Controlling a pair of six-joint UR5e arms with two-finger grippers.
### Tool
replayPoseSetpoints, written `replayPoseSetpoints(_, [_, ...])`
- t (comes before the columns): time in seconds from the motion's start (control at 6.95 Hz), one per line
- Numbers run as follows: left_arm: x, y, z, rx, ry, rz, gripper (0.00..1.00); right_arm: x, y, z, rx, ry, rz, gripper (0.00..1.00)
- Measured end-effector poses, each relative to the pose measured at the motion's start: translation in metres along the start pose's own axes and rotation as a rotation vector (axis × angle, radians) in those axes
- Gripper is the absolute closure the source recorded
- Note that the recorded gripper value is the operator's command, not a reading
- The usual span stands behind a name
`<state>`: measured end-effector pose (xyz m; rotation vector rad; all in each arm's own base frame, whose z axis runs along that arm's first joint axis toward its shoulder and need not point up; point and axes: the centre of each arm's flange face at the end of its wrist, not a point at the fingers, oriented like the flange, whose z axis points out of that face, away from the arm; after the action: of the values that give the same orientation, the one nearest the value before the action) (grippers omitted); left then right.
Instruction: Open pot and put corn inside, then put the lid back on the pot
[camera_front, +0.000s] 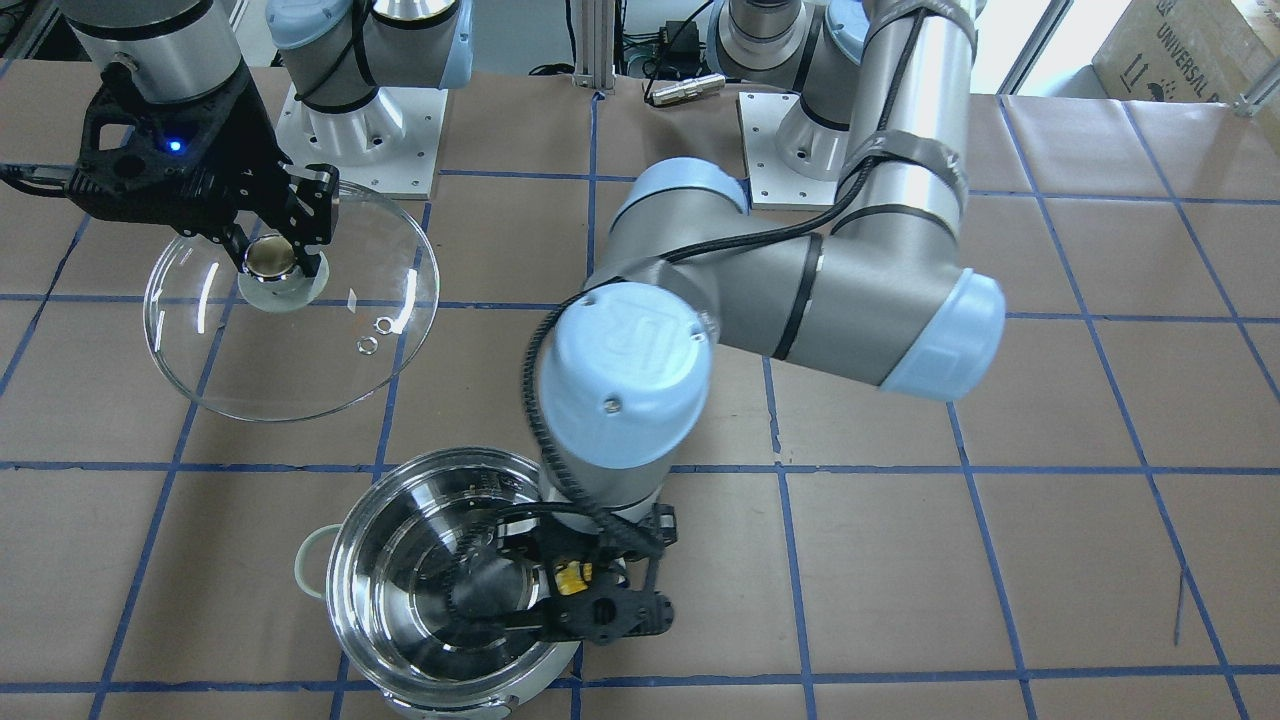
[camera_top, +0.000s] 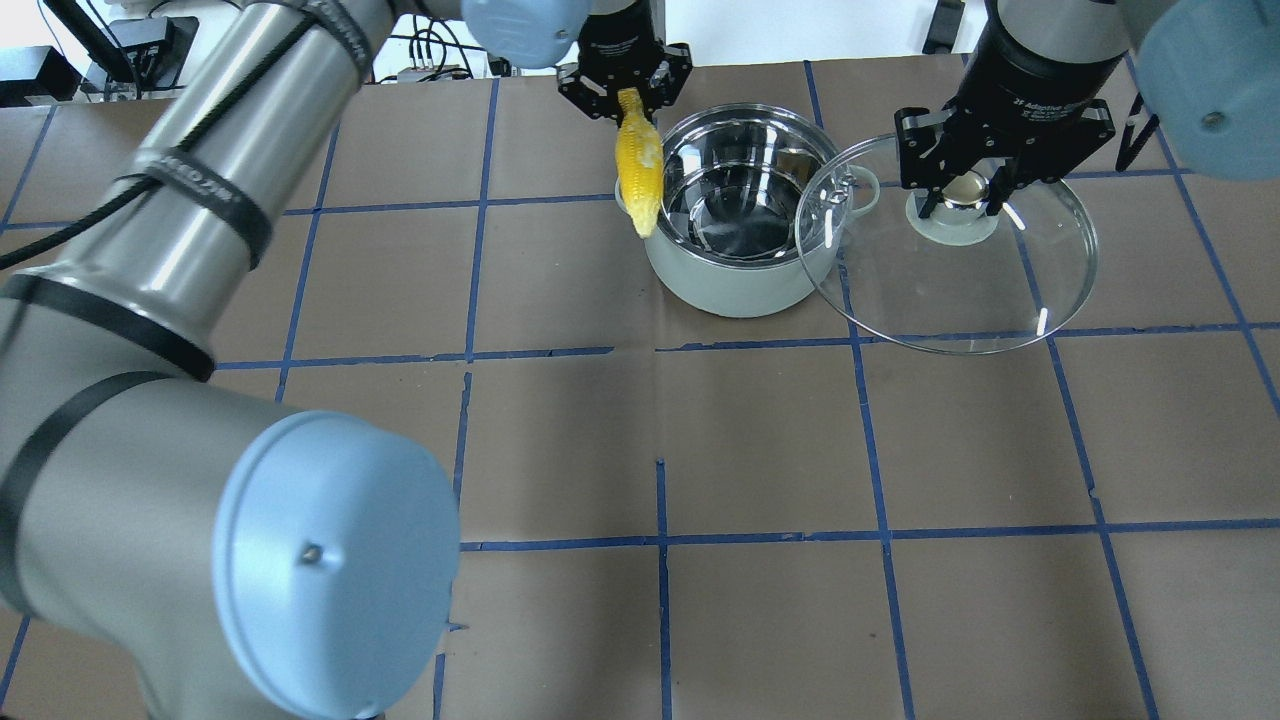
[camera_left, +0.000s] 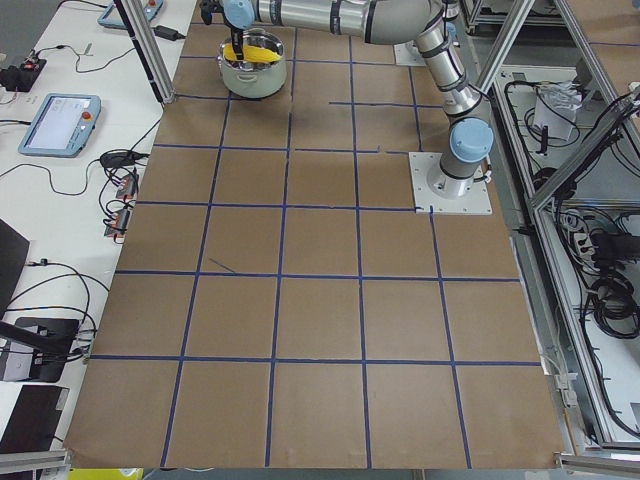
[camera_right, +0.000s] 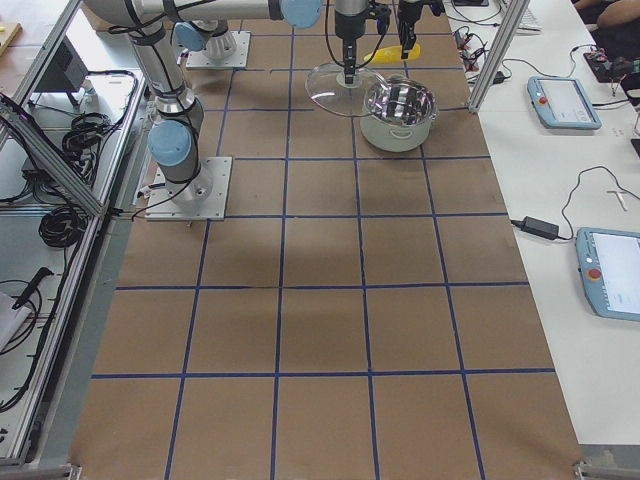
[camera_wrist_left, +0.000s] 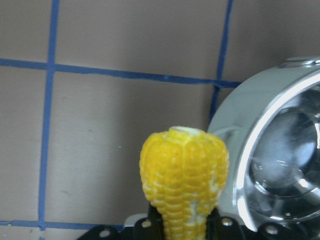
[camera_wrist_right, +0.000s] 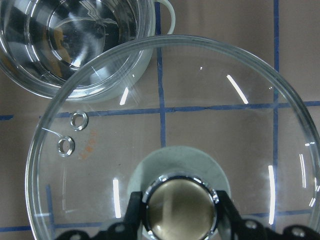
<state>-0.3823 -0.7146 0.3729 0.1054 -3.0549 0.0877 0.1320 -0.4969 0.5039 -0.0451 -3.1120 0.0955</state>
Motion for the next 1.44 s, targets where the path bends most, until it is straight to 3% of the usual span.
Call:
replayPoseSetpoints(0.29, [0.053,-0.004,0.033,0.015,-0.031,0.025,0.92,0.000,0.000,0.000,0.000,-0.001,-0.001,0.70])
replayPoseSetpoints(0.43, [0.062,-0.004,0.043,0.010,-0.040,0.032,0.84,0.000,0.000,0.000,0.000,-0.001,-0.001,0.70])
replayPoseSetpoints(0.58, [0.068,-0.004,0.052,0.005,-0.041,0.037,0.23,0.000,0.000,0.000,0.000,-0.001,-0.001,0.70])
replayPoseSetpoints(0.72, [0.071,-0.004,0.061,0.000,-0.044,0.040,0.00,-0.001,0.000,0.000,-0.001,-0.001,-0.001,0.70])
replayPoseSetpoints(1.15, [0.070,-0.004,0.072,-0.017,-0.050,0.043,0.00,-0.001,0.000,0.001,-0.001,-0.001,-0.002,0.70])
replayPoseSetpoints(1.44, [0.048,-0.010,0.048,-0.030,-0.045,0.039,0.00,-0.002,0.000,0.000,0.005,-0.002,-0.003,0.70])
